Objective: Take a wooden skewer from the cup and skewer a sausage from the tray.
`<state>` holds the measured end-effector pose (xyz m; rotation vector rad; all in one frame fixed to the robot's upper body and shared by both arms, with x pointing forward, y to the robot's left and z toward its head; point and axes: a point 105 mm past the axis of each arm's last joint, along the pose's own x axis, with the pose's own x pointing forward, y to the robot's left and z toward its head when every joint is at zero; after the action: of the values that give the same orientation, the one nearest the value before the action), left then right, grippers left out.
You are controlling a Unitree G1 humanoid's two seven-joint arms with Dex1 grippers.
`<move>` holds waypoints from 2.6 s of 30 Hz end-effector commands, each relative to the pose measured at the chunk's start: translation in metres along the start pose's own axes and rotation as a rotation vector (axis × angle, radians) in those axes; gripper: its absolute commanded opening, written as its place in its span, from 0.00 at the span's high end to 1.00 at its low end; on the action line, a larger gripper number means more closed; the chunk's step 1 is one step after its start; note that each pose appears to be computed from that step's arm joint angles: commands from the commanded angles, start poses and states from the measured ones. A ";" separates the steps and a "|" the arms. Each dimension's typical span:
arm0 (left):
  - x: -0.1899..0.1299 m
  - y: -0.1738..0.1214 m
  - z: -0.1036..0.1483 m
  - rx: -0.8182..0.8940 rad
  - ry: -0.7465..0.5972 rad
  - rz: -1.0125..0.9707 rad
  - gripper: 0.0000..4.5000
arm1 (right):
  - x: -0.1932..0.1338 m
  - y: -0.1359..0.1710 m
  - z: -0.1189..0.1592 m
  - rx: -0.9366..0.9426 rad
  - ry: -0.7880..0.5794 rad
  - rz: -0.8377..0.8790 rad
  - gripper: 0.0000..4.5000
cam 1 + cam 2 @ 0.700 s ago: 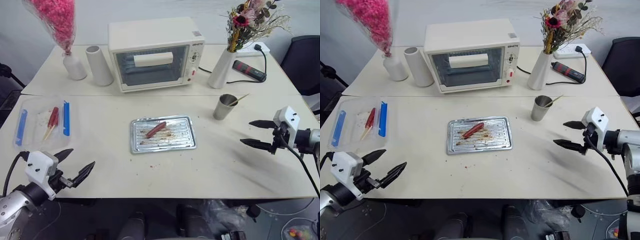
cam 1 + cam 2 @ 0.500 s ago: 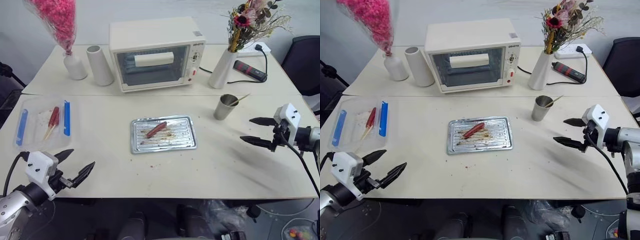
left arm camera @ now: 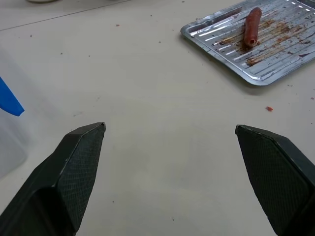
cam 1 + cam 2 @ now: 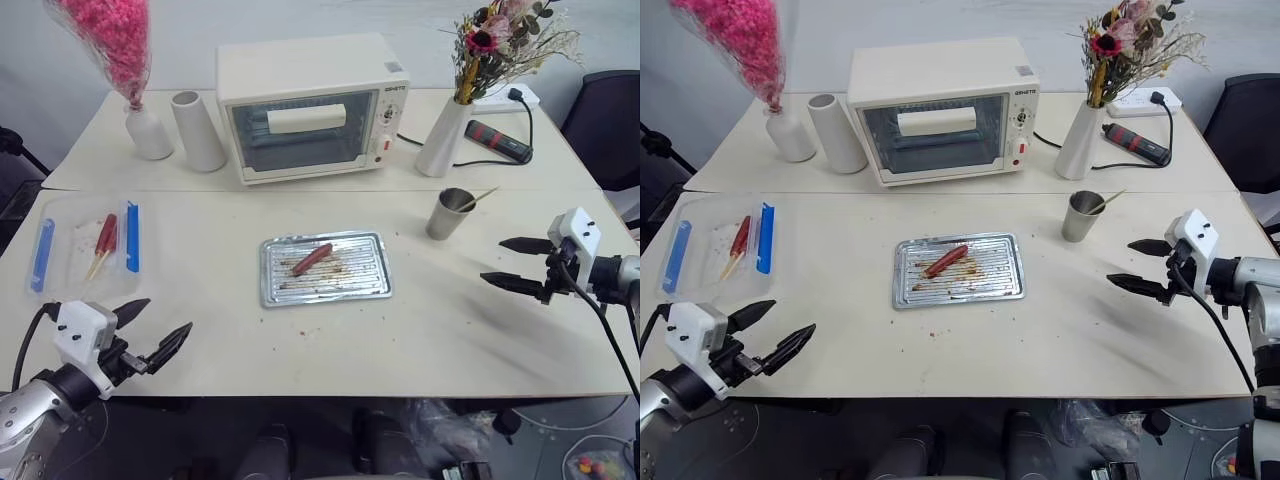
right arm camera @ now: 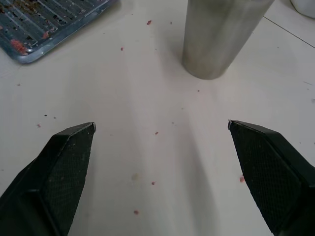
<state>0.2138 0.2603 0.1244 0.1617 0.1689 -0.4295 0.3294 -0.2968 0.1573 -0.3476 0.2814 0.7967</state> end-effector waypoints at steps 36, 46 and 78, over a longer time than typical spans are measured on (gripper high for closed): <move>0.058 -0.047 0.103 0.078 -0.281 -0.344 0.00 | 0.055 -0.034 0.077 0.410 -0.544 -0.419 0.04; 0.059 -0.048 0.108 0.092 -0.297 -0.338 0.00 | 0.056 -0.034 0.082 0.426 -0.579 -0.414 0.70; 0.067 -0.070 0.119 0.144 -0.313 -0.483 0.00 | 0.003 -0.010 0.189 0.163 -0.587 -0.156 0.99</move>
<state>0.2614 0.1501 0.2113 0.1655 -0.1040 -0.9319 0.3747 -0.2366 0.3040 0.0538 -0.1740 0.5989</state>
